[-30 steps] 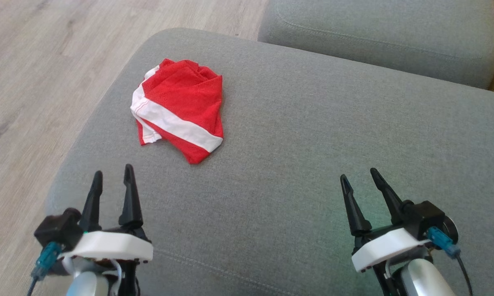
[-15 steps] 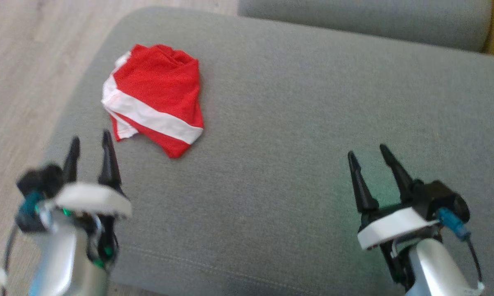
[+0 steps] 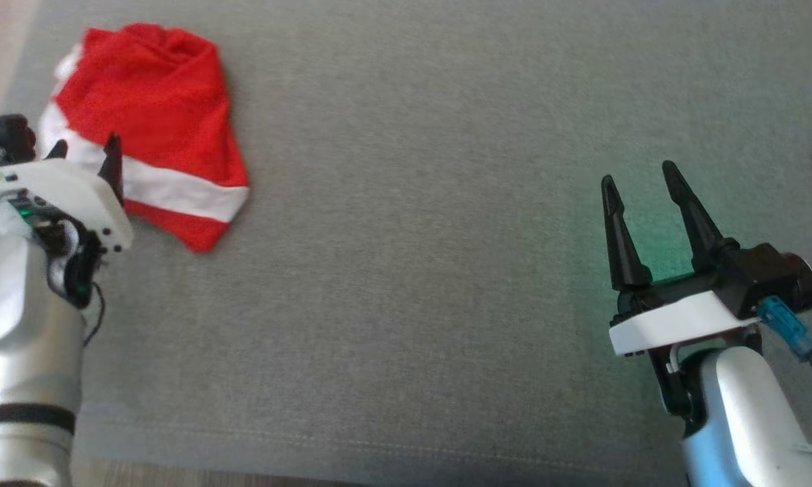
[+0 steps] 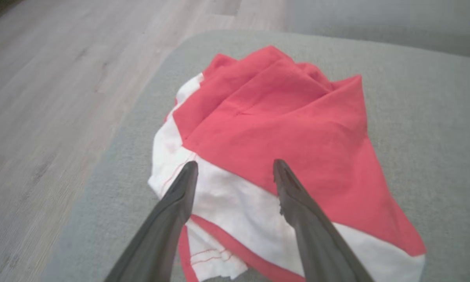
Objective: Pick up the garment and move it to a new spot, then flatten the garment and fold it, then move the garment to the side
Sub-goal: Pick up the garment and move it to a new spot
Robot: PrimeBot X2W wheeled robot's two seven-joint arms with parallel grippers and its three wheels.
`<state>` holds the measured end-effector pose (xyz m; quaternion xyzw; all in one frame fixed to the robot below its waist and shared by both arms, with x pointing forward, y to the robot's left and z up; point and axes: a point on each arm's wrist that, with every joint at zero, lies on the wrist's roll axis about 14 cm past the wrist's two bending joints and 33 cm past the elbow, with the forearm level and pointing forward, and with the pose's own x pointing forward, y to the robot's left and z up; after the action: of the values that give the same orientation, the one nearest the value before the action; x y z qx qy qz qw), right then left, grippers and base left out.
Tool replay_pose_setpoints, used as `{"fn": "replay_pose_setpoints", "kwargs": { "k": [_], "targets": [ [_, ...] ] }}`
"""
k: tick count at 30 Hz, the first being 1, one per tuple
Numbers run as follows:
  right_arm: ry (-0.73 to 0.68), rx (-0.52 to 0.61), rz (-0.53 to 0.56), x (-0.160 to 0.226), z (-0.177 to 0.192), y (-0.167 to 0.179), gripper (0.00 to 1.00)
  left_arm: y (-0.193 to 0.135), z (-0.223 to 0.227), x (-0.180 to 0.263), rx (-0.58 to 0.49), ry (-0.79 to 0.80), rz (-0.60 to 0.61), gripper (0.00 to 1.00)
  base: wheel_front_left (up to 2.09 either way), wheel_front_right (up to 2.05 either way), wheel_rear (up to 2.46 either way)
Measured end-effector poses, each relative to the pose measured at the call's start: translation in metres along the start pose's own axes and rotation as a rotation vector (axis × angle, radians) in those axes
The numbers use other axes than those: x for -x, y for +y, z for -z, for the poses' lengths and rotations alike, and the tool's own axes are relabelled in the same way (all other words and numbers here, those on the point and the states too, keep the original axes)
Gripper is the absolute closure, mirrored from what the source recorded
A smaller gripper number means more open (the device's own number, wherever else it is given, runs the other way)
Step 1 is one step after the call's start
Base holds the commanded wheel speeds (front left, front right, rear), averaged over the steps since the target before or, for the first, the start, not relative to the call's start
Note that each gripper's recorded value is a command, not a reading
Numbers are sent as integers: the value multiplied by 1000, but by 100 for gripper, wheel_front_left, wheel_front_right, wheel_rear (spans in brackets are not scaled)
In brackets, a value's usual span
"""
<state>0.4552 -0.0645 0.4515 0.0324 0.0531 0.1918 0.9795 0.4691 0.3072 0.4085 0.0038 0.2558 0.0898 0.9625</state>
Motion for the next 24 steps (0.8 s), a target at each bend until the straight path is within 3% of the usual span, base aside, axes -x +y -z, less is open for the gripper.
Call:
{"fn": "replay_pose_setpoints", "kwargs": {
  "k": [8,14,15,16,24],
  "targets": [
    [15,4,64,2,8,-26,0,-10,30,-37,-100,202,25,0,0,0,0],
    [34,11,86,5,16,-35,0,-12,33,-52,-117,251,25,0,0,0,0],
    [38,11,90,6,17,-36,0,-13,34,-54,-117,259,28,62,0,0,0],
    [39,12,93,6,18,-37,0,-14,34,-56,-117,263,28,100,0,0,0],
    [16,22,99,12,8,-37,0,-20,2,-49,-119,93,50,100,0,0,0]
  ]
}}
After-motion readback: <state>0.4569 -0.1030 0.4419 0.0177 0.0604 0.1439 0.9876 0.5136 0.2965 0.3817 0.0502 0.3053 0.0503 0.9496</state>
